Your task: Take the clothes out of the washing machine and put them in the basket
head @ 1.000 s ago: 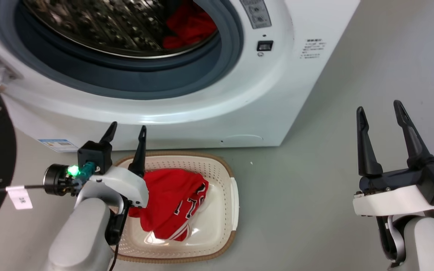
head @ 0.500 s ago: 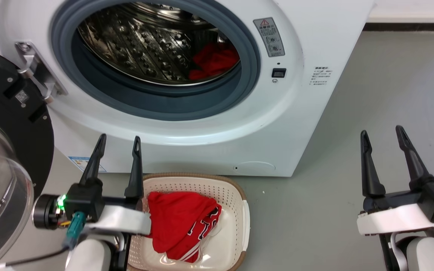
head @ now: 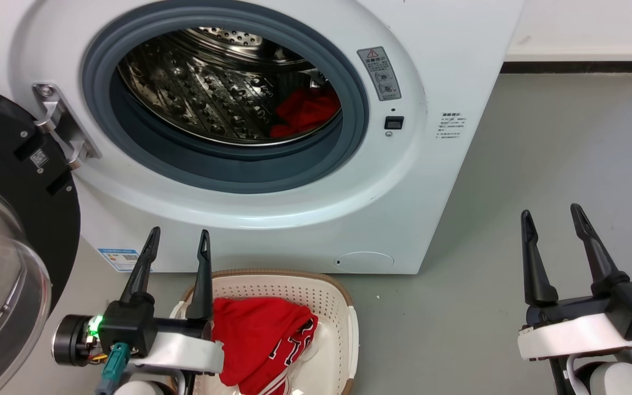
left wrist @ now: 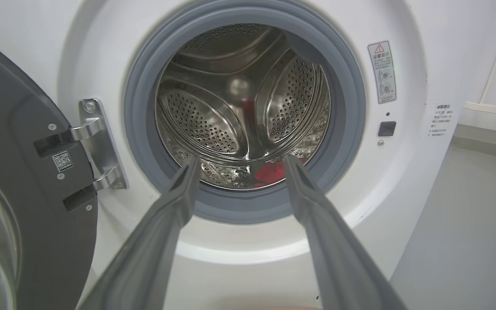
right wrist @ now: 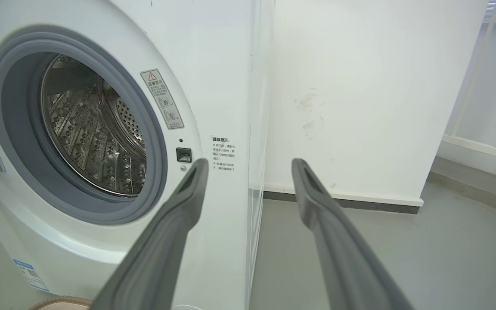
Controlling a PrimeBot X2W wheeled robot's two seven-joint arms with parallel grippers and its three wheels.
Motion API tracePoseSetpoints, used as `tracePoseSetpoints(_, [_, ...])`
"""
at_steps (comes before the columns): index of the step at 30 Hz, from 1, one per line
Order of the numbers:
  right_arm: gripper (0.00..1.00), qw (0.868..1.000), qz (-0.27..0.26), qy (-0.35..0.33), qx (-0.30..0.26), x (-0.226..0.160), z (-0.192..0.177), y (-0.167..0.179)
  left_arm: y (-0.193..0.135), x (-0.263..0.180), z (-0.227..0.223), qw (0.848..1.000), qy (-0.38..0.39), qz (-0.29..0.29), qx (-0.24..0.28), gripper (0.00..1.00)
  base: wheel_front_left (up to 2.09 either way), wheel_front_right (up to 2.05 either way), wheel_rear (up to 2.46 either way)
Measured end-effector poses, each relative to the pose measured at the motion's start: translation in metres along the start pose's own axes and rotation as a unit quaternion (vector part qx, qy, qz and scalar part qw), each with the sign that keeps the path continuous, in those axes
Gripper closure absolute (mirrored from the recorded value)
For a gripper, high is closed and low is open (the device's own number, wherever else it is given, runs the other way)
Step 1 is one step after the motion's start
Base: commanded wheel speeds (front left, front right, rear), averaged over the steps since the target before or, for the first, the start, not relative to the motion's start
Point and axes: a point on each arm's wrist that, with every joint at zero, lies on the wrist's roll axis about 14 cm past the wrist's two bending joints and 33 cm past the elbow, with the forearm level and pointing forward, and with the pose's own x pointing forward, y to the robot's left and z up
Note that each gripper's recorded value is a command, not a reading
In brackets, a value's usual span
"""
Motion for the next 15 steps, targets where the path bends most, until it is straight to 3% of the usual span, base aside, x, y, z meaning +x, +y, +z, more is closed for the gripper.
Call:
tracePoseSetpoints(7, [0.00,1.000,-0.006,0.008,0.002,0.004,-0.007,-0.005,-0.010,0.026,-0.012,0.998,0.008,-0.051,0.028,0.00,0.00,0.00,0.00])
tracePoseSetpoints(15, [0.00,0.999,-0.033,0.030,0.003,0.012,-0.028,-0.025,-0.017,0.093,-0.049,0.989,0.035,-0.126,0.075,0.00,0.00,0.00,0.00])
